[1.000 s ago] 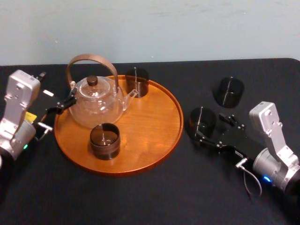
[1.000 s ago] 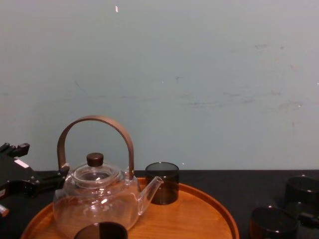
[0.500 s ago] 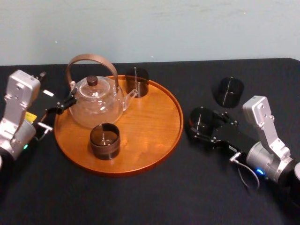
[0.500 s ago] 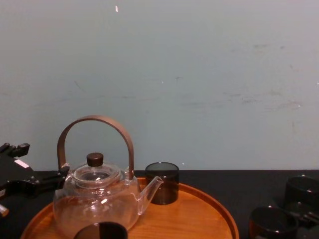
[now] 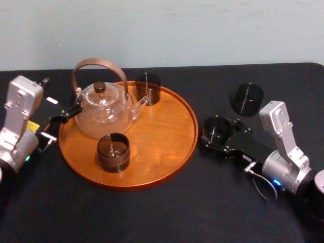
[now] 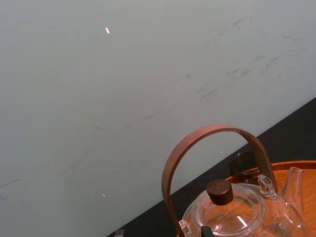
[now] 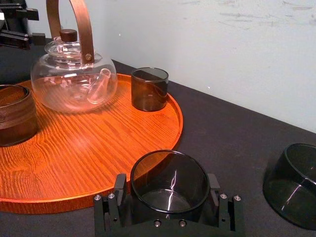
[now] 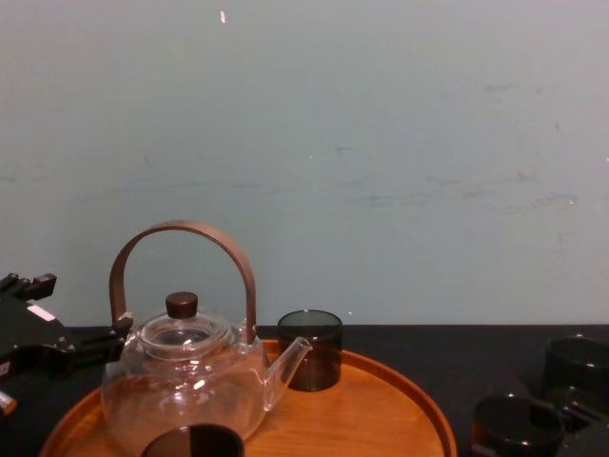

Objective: Pick up the glass from the table and place it on the tray.

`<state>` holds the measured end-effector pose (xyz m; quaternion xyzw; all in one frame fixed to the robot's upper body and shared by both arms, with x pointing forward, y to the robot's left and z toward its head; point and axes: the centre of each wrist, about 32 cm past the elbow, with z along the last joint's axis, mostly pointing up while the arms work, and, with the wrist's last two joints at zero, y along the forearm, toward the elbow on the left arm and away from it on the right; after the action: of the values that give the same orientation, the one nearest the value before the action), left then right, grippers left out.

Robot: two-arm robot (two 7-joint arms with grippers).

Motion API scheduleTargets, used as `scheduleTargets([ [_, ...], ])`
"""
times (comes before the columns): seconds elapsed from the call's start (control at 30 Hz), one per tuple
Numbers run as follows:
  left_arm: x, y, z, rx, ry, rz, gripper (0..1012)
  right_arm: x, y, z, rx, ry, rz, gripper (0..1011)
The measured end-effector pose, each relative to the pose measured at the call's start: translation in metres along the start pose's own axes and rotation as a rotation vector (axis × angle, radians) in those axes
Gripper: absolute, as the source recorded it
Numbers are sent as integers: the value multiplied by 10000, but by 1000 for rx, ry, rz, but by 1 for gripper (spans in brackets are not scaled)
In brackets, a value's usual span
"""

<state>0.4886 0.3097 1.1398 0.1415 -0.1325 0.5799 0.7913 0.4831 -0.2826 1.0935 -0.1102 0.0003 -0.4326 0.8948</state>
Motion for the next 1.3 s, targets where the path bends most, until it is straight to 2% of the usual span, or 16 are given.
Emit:
scheduleTargets([
  [0.2,0,0,0,0,0,0,1009,-4,-5,2,-1,-1,-2,1003],
  [0.37,0,0,0,0,0,0,1009,-5,-9,3,-1,-1,-4,908],
  [1.3,0,0,0,0,0,0,1009,-7,-15,5,-4,-2,-7,906],
])
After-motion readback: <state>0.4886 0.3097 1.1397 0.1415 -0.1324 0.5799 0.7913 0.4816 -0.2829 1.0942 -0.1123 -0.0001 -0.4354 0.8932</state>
